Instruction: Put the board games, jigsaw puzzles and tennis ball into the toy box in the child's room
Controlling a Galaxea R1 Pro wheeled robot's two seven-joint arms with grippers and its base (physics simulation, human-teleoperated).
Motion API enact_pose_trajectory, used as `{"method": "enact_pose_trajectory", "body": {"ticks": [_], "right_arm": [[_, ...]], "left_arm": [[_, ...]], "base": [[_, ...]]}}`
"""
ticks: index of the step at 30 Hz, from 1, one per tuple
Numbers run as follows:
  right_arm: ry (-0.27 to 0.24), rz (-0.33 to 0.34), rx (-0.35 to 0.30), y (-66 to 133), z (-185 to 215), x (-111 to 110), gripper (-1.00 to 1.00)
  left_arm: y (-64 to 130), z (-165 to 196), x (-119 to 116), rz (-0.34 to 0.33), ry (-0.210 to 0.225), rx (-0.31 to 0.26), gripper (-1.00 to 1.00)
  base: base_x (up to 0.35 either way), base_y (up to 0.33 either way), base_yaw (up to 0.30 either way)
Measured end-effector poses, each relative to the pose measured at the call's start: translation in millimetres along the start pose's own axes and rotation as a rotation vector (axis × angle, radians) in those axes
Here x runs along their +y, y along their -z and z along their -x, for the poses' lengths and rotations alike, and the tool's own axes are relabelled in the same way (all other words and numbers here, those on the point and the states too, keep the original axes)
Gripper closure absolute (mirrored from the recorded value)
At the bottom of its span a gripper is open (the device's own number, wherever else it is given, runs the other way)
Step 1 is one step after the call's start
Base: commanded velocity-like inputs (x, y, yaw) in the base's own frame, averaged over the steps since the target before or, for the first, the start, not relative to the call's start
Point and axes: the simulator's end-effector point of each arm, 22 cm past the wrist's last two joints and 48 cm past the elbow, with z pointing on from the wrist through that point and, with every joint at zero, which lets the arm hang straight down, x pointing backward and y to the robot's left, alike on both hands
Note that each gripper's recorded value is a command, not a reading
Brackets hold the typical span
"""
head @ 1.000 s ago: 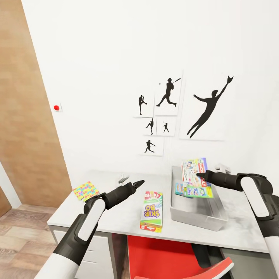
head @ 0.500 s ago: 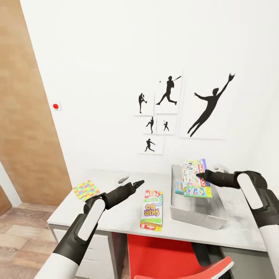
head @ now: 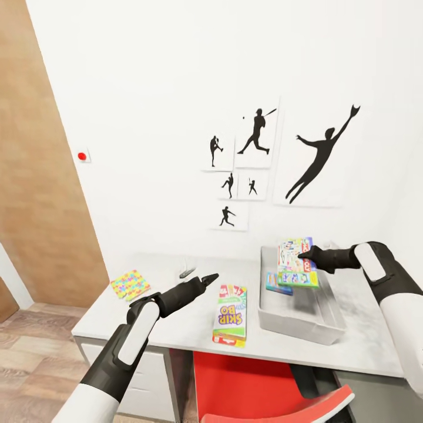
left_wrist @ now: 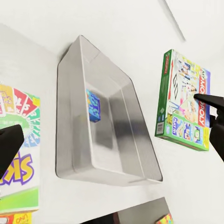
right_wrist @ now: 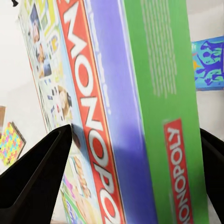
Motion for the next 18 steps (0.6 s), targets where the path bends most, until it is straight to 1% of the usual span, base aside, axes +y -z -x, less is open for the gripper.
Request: {"method": "enact_pose_trajectory", "body": {"ticks": [3,8,11,15,18], "right_arm": [[-0.015,-0.001,0.008,-3.0,3.3,0.2,1.0],[-0.041,-0.009,0.035,-10.9,-1.9,-6.1,1.0],[-0.05,0.0,0.044,-14.4,-4.7,-6.4,1.0],[-0.057,0.061,0.058,-18.7,-9.0,3.5,1.0],[-0.043,0.113,0.078,-22.4,-15.2,14.9,1.0]], "left_arm": [[-0.8,-1.2,2.6,0.003,0.003,0.003,-1.0],[-2.2,-3.4,6.7,0.007,0.008,0.007,-1.0],[-3.0,-4.8,9.0,0.009,0.012,0.01,-1.0],[-4.2,-6.7,12.1,0.012,0.016,0.014,-1.0],[-5.1,-8.3,14.3,0.014,0.02,0.017,-1.0]], "base": [[0.0,0.0,0.0],[0.0,0.0,0.0],[0.0,0.0,0.0],[0.0,0.0,0.0],[0.0,0.0,0.0]]}}
